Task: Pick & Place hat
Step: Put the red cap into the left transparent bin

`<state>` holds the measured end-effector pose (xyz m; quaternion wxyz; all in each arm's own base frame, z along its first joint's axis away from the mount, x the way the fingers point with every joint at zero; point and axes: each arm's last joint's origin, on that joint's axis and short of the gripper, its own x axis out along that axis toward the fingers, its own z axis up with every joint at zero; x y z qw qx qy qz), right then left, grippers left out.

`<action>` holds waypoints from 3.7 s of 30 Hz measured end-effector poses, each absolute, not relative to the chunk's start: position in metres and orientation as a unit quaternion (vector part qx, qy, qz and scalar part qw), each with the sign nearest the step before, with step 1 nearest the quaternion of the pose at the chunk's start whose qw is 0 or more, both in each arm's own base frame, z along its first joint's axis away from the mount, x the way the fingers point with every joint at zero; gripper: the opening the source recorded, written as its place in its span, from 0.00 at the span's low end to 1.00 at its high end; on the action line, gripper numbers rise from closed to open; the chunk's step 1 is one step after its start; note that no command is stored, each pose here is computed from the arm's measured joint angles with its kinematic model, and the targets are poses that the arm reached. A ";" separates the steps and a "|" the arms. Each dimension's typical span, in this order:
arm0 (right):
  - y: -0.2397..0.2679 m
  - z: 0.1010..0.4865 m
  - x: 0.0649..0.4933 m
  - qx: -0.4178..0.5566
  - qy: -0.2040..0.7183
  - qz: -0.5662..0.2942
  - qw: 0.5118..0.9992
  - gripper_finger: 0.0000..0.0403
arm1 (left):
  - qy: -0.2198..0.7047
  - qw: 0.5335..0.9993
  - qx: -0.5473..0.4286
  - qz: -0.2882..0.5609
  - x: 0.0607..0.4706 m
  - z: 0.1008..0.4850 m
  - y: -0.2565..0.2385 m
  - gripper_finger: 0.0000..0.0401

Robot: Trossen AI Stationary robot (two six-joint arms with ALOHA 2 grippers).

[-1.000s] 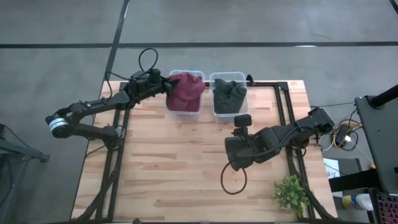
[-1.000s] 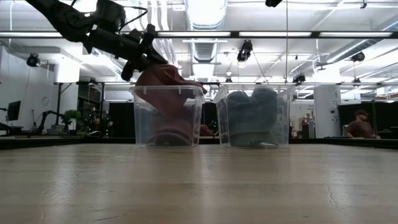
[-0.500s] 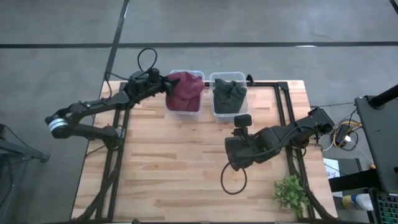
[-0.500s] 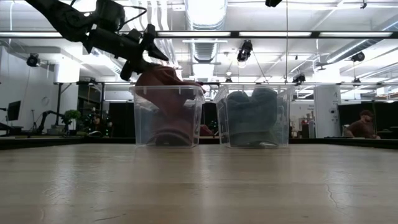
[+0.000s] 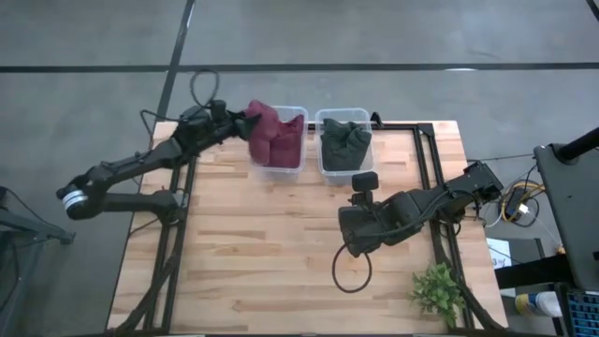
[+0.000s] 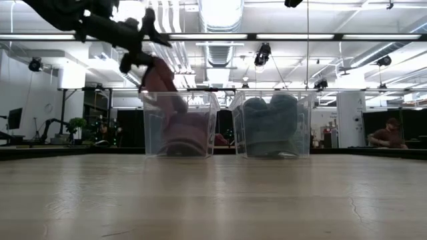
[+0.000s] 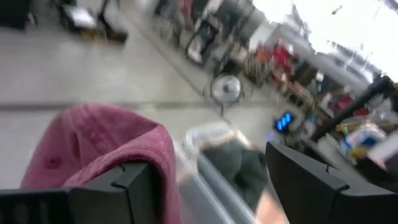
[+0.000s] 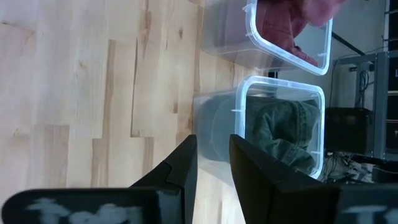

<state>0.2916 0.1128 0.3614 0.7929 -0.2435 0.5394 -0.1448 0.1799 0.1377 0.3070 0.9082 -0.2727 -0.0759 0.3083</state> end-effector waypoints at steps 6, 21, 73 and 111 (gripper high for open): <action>0.113 0.361 0.292 -0.248 0.540 -0.143 0.792 0.22 | -0.089 0.912 -0.283 0.283 0.194 0.307 0.140 0.66; 0.113 0.361 0.292 -0.240 0.537 -0.150 0.794 0.24 | -0.087 0.922 -0.315 0.208 0.223 0.322 0.145 0.66; 0.113 0.361 0.292 -0.250 0.539 -0.144 0.792 0.23 | 0.096 0.924 -0.271 0.253 0.265 0.350 0.154 0.66; 0.113 0.362 0.292 -0.240 0.537 -0.151 0.795 0.22 | 0.432 0.819 -0.230 0.300 0.347 0.293 0.192 0.66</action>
